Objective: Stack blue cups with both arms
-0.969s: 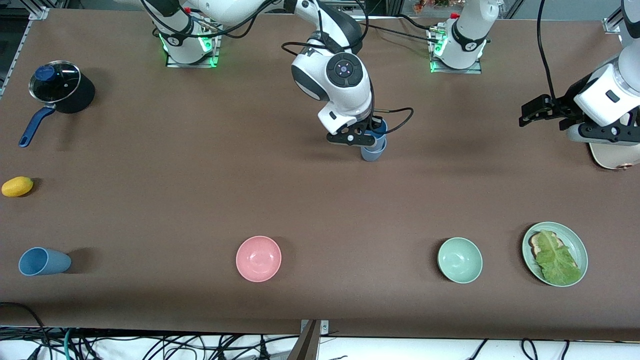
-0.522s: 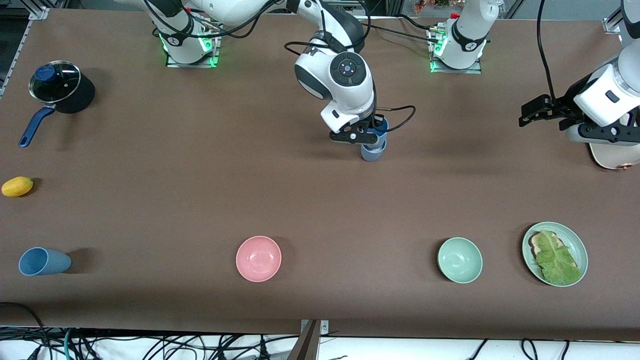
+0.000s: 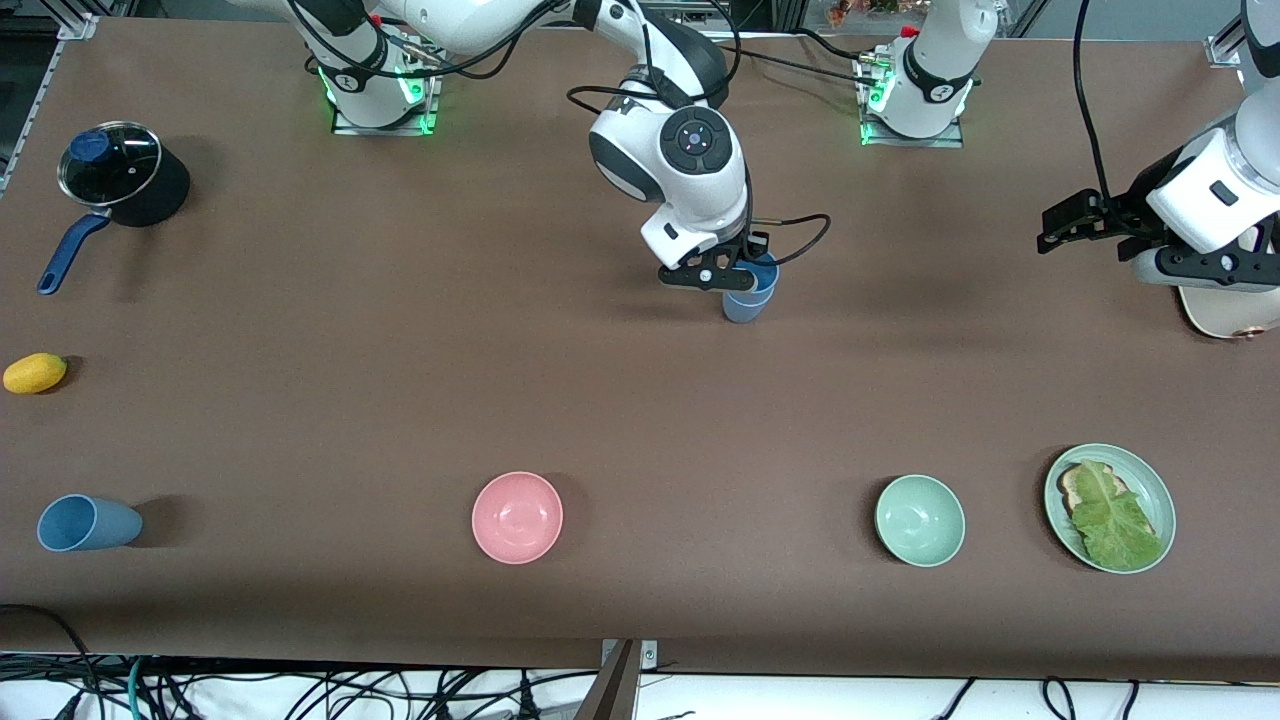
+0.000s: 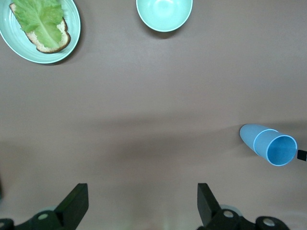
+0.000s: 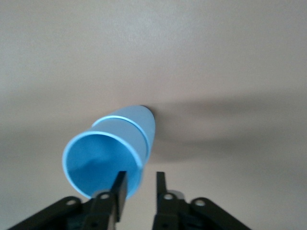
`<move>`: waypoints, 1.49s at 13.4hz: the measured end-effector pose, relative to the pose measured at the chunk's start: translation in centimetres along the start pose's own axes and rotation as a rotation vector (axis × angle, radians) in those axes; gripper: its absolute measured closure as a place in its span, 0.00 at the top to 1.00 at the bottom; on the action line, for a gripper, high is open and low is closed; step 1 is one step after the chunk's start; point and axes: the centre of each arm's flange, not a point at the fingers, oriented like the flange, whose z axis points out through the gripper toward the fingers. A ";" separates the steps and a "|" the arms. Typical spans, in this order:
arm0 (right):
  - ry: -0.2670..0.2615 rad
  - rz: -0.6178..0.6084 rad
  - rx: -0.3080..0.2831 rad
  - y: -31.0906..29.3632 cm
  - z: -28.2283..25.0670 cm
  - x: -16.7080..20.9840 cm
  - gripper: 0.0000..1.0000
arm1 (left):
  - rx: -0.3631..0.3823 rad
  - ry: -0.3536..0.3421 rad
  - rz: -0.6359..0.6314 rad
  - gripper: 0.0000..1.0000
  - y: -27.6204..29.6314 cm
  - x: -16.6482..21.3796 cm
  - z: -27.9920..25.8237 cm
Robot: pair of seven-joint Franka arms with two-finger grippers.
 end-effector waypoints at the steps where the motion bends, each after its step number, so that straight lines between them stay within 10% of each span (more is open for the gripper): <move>1: 0.011 -0.006 -0.004 0.0 0.0 0.0 0.48 | 0.000 0.000 0.000 1.00 0.0 0.0 0.0; 6: 0.029 -0.006 -0.033 0.7 -1.5 1.4 1.00 | 0.000 0.000 0.000 1.00 0.0 0.0 0.0; 20: 0.030 0.079 -0.275 35.5 -18.4 27.9 1.00 | 0.000 0.001 0.001 1.00 0.1 0.0 0.0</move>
